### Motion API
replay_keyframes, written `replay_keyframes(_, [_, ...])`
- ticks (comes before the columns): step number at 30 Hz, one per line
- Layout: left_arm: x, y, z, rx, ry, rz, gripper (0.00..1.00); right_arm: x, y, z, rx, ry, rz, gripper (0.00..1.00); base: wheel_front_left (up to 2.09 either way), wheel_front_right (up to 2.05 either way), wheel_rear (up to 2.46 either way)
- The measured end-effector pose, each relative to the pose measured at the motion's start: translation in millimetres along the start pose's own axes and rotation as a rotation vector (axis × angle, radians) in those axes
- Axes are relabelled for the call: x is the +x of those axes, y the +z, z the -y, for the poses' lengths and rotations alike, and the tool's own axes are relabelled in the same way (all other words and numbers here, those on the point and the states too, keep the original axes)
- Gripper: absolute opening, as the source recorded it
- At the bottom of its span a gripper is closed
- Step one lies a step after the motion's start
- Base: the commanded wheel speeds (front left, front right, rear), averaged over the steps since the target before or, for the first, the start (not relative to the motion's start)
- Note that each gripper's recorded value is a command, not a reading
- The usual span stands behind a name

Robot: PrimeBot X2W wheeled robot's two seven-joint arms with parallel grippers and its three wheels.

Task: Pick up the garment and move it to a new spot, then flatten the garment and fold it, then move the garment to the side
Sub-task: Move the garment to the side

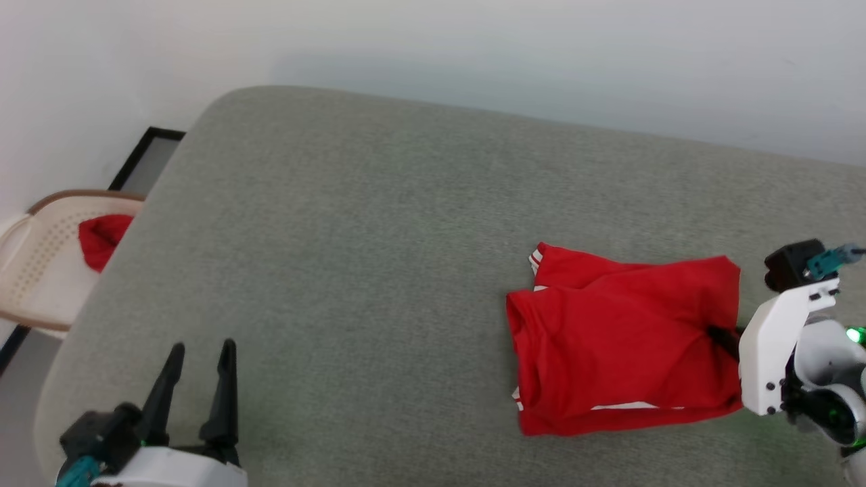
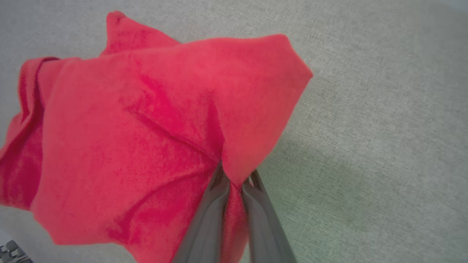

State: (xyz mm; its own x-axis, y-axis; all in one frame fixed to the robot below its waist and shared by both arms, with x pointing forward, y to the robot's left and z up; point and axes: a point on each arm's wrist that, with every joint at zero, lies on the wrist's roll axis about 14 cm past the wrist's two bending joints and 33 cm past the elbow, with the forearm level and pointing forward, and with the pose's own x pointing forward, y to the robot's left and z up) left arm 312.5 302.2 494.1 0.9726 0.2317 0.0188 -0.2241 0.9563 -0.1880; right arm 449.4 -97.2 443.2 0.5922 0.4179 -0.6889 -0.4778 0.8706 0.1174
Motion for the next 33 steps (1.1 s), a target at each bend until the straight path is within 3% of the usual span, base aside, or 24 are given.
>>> replay_keyframes(20, [83.7,6.6,108.3,0.018,-0.336,0.038,1.00,-73.8,23.3,94.8,-0.029,-0.246,0.121,0.00,0.00,0.00,0.00])
replay_keyframes(33, [129.1,-15.8,189.6,0.013,-0.550,0.018,1.00,-116.6,9.8,175.2,-0.036,-0.452,0.131,0.00,0.00,0.00,0.00])
